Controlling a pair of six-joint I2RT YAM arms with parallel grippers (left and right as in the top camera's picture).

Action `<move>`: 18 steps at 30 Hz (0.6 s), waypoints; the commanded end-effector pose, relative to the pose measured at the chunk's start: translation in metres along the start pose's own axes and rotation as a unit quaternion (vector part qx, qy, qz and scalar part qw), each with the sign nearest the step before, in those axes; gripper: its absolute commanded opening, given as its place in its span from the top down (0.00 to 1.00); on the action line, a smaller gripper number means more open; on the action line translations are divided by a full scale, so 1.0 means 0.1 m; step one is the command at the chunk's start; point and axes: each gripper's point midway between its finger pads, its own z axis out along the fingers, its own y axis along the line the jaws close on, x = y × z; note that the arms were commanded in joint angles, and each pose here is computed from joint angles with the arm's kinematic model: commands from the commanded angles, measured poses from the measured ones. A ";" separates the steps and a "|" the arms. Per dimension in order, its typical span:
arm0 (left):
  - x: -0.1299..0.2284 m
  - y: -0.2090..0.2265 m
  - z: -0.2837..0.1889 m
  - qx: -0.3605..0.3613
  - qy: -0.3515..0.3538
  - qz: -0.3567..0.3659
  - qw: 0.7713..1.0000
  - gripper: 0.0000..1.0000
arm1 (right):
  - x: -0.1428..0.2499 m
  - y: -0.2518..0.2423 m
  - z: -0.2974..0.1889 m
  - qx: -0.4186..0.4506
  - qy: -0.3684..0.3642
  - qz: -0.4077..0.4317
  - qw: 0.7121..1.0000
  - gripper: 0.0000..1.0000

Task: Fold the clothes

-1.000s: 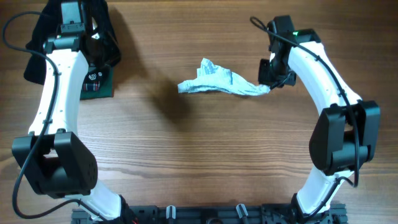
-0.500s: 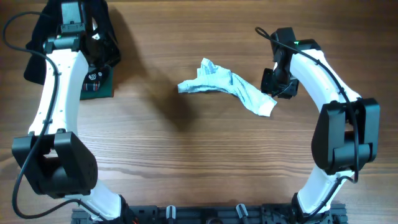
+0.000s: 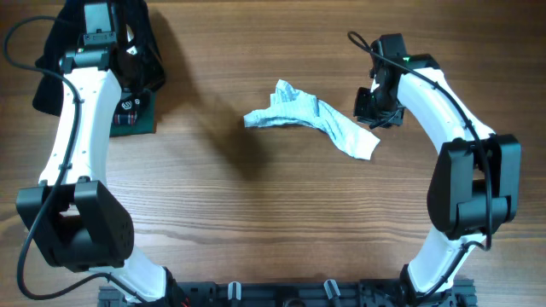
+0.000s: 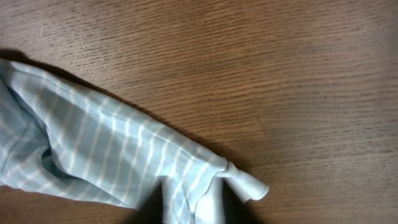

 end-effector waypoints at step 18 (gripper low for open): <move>0.04 0.02 0.04 -0.006 0.007 0.011 1.000 0.55 | 0.31 -0.12 0.51 0.002 0.009 -0.004 1.000 0.96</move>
